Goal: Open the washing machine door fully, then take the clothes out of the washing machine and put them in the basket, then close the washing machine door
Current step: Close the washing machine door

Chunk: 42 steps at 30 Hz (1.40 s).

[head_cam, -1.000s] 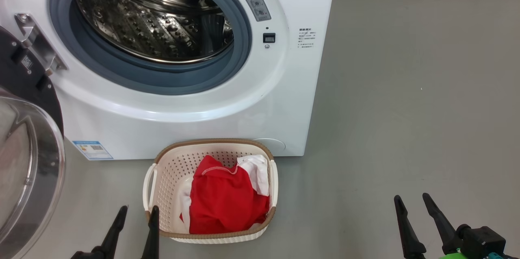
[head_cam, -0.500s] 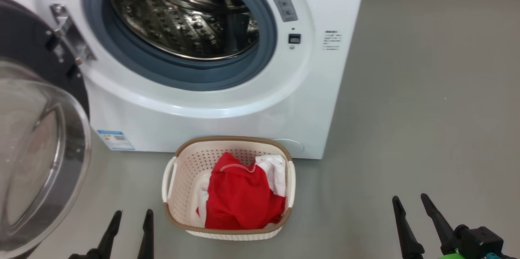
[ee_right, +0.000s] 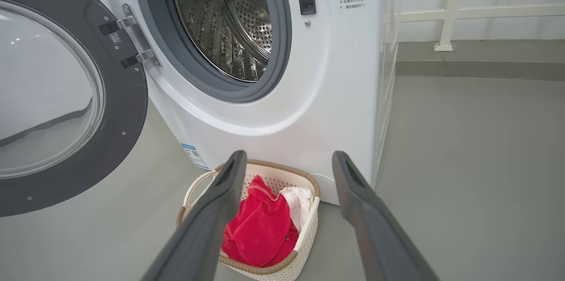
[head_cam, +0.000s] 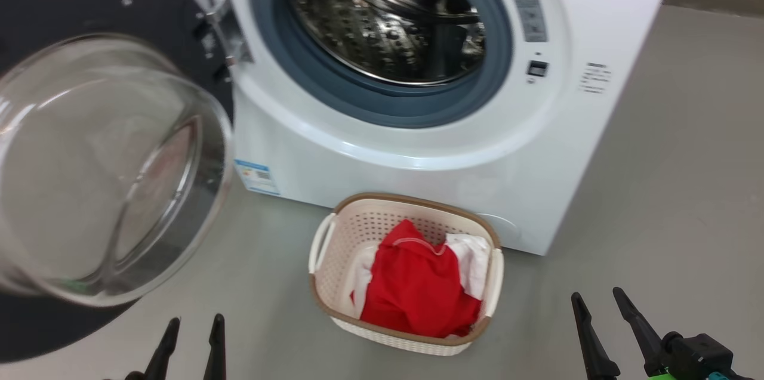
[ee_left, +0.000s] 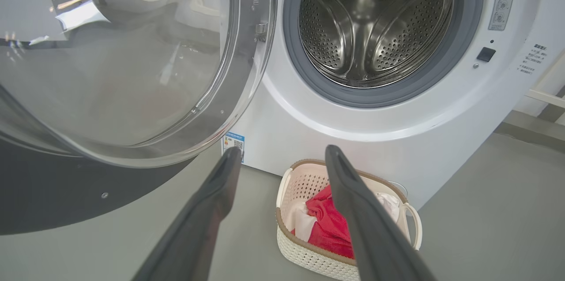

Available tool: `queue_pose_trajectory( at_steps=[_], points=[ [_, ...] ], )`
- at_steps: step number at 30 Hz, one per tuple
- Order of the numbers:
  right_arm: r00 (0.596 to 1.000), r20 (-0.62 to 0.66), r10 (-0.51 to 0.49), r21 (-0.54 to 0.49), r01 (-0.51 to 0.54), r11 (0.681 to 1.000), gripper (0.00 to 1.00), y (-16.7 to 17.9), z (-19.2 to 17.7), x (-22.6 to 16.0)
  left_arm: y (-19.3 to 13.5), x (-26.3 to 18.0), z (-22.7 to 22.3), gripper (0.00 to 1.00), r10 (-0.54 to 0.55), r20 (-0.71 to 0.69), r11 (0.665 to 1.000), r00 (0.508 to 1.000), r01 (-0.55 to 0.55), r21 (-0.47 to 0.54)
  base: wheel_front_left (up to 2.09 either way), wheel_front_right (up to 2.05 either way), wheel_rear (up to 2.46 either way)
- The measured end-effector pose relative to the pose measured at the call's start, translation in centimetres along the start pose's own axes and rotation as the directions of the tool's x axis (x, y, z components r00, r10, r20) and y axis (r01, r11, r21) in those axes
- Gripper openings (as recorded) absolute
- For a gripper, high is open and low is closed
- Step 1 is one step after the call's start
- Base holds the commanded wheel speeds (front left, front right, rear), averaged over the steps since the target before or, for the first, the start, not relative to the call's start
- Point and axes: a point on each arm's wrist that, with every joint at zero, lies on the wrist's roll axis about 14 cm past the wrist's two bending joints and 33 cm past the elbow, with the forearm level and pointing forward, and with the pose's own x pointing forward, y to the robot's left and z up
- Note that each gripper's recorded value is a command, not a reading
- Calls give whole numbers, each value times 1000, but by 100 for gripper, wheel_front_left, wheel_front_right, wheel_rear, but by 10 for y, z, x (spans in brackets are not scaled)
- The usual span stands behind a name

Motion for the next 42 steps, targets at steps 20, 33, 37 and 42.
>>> queue_pose_trajectory(
  at_steps=[20, 33, 37, 42],
  points=[
    [931, -117, 345, -32, -350, 936, 100, 100, -30, 41, 78, -67, 17, 100, 333, 67, 939, 940, -324, -113, 0, 0, 0],
    [923, -117, 365, -45, -372, 927, 100, 106, -28, 41, 84, -74, 28, 0, 357, 104, 928, 928, -340, -153, 0, 0, 0],
    [925, -112, 362, -47, -369, 928, 100, 105, -26, 40, 101, -78, 55, 0, 390, 191, 918, 901, -363, -162, 0, 0, 0],
    [927, -108, 360, -45, -366, 929, 100, 105, -25, 40, 122, -77, 121, 0, 396, 385, 918, 834, -374, -134, 0, 0, 0]
  ],
)
